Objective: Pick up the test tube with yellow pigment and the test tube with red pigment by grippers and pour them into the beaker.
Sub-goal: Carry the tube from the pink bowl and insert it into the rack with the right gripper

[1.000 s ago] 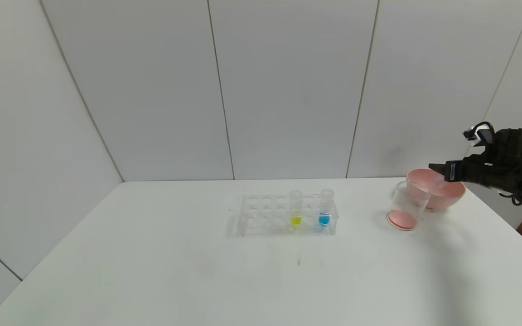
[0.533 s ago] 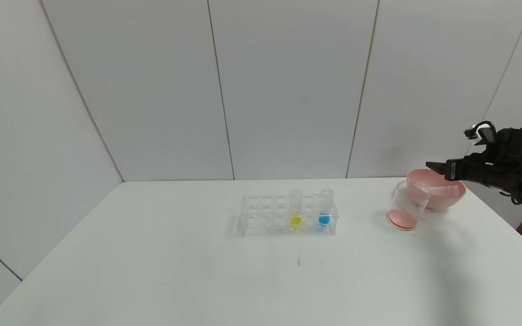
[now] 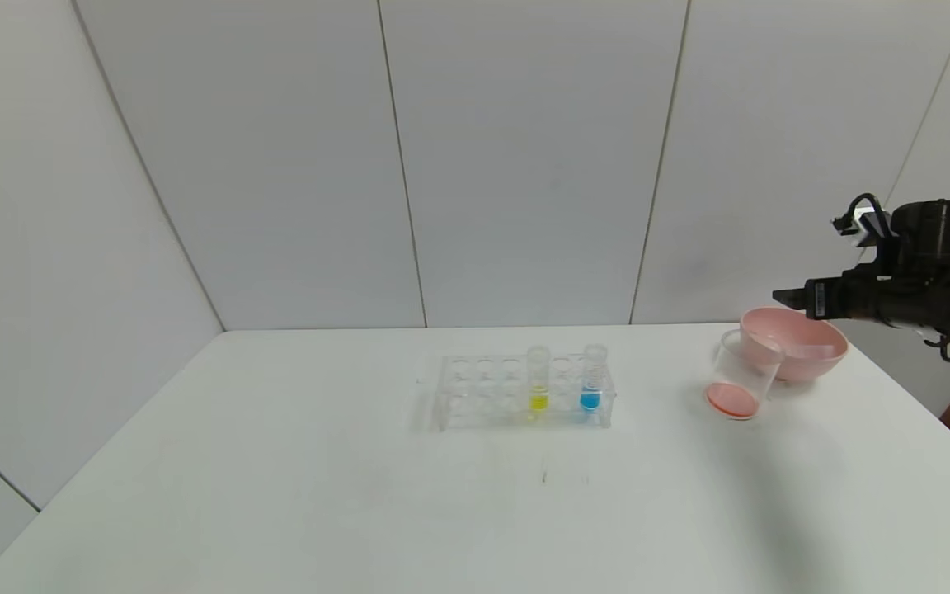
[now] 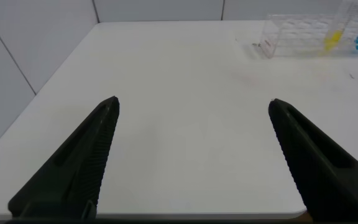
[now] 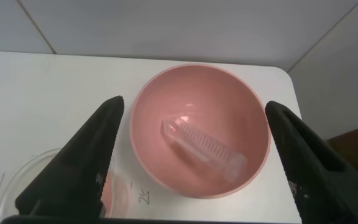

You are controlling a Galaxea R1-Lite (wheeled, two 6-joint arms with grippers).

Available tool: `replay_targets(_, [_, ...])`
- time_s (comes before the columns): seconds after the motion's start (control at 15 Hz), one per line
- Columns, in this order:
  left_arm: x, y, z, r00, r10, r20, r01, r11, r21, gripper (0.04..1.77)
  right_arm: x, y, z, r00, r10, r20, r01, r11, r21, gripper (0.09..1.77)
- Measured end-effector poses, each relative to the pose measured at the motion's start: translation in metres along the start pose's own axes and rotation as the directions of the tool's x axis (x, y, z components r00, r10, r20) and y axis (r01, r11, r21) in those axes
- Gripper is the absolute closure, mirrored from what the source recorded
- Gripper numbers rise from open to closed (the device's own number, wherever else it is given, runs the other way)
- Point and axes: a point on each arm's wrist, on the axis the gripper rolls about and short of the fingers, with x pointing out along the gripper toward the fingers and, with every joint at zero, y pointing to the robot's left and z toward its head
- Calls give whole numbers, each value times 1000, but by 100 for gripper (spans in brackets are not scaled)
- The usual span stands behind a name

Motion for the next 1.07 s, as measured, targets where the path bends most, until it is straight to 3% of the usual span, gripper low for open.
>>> replay_targets(0.13, [0,0,0,1000,0,0,0,1000,0,9,-15,19,11,1000,12,6,-12,1000,24,21])
replay_targets(0.33, [0,0,0,1000,0,0,0,1000,0,9,-33,51,23,998,-50,30,49,999,22,19])
replay_targets(0.4, [0,0,0,1000,0,0,0,1000,0,9,-40,61,23,999,-40,32,40,999,13,19])
replay_targets(0.73, [0,0,0,1000,0,0,0,1000,0,9,-95,131,12,993,121,20,-120,993,-16,17])
replay_targets(1.07, [0,0,0,1000,0,0,0,1000,0,9,-149,212,-3,987,155,37,-157,986,64,16])
